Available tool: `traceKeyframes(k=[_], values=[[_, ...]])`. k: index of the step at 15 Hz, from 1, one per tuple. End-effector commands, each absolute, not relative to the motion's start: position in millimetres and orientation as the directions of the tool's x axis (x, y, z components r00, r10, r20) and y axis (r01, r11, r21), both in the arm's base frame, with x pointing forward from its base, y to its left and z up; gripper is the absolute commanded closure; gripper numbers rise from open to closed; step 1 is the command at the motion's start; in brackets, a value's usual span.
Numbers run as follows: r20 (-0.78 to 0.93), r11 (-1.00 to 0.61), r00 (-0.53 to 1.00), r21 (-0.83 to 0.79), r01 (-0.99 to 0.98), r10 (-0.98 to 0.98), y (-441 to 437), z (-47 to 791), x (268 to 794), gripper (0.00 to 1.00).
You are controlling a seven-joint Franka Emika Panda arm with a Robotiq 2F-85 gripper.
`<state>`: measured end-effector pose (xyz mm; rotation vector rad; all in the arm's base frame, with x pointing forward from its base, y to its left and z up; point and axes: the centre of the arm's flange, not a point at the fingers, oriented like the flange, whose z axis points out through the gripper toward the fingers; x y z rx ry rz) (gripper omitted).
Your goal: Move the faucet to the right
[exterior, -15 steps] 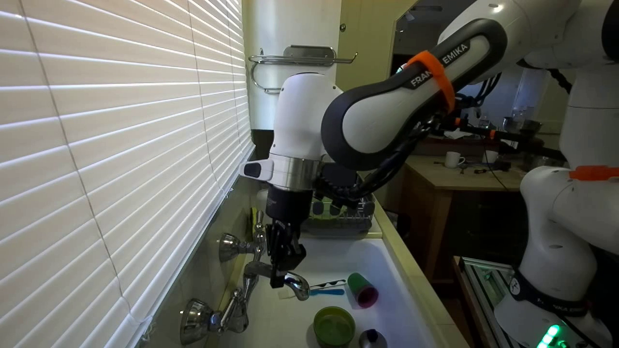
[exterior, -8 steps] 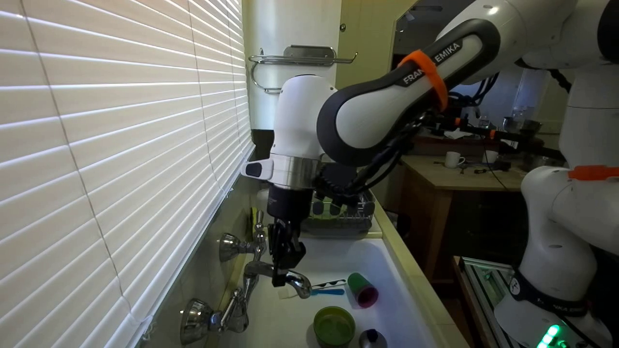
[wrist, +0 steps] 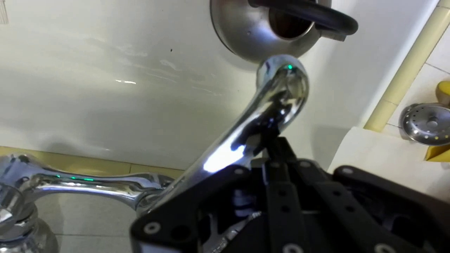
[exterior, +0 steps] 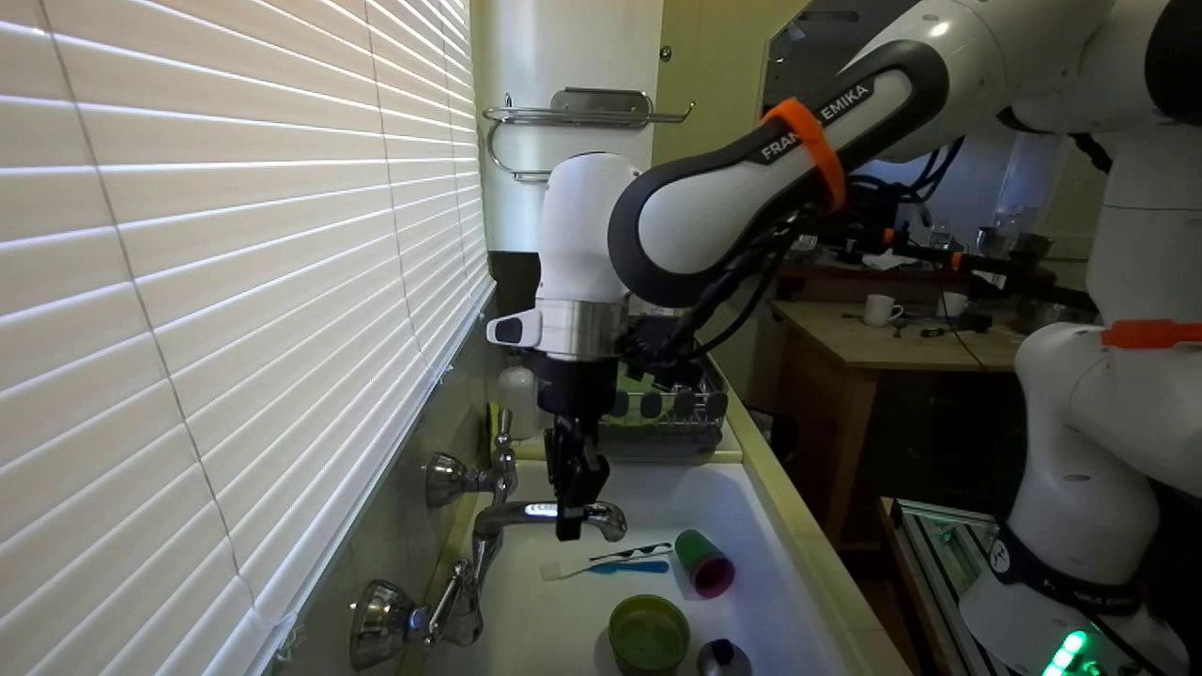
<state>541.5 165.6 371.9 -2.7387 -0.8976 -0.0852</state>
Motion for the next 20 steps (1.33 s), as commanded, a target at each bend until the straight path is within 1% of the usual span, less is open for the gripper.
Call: traceKeyframes(k=[1, 12, 20], values=[[0.069, -0.821, 0.850, -0.229, 0.523, 0.522, 127.7, 359.4, 526.9, 1.00], [0.053, -0.918, 0.937, -0.189, 0.349, 0.345, 83.4, 367.0, 525.2, 1.00], [0.017, -0.965, 0.965, -0.029, 0.262, 0.261, 75.1, 369.6, 526.1, 1.00]])
